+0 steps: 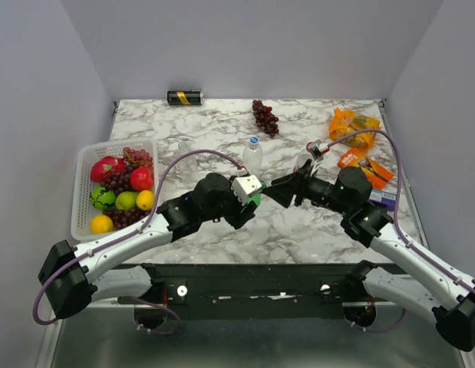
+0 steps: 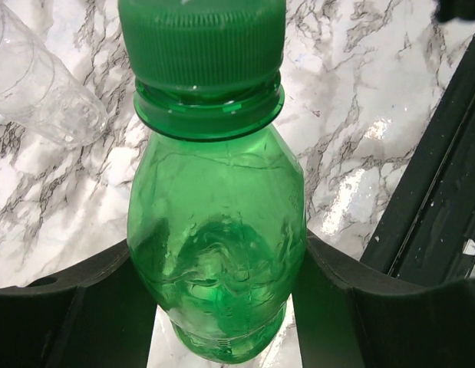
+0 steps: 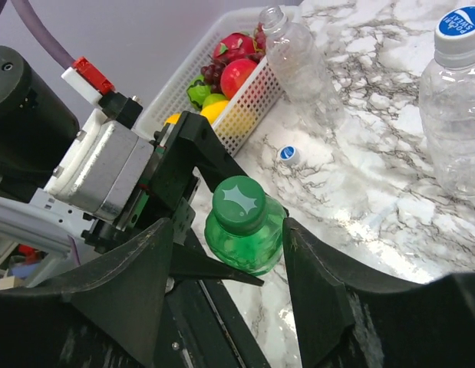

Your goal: Unscrew the bottle caps

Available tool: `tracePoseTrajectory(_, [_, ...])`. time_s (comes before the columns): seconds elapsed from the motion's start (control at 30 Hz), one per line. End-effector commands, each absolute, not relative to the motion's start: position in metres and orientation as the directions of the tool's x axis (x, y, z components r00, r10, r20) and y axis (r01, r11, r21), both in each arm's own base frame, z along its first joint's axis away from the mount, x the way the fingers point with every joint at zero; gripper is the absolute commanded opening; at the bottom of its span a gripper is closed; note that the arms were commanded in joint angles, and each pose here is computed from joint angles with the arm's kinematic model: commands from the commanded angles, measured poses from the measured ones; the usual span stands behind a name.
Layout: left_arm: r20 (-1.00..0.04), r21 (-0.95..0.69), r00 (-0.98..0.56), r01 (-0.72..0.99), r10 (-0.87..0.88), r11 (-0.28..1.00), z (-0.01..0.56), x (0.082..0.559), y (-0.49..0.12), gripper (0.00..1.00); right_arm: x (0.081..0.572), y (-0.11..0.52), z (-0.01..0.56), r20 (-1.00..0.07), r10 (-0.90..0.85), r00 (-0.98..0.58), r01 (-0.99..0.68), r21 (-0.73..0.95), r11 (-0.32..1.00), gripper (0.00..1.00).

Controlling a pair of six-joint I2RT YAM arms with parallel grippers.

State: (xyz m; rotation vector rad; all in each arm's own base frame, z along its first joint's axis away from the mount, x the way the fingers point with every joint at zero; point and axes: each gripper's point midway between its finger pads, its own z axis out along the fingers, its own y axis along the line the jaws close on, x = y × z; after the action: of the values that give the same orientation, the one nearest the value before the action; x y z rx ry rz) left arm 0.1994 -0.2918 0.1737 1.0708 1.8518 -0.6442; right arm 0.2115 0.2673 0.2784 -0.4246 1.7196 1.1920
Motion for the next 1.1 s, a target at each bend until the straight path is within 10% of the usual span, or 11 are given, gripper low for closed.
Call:
tracePoseTrajectory(0.0, [-0.886,0.007,-0.235,0.855,0.399,0.519,0.183,0.206,-0.294,0.33,0.210,0.277,0.282,-0.836,0.246,-0.491,-0.723,0.549,0.420,0.66])
tracePoseTrajectory(1.07, [-0.862,0.003,-0.249,0.868,0.441,0.496,0.169,0.203,-0.299,0.33,0.216,0.304,0.278,-0.841,0.203,-0.501,-0.739,0.538,0.405,0.57])
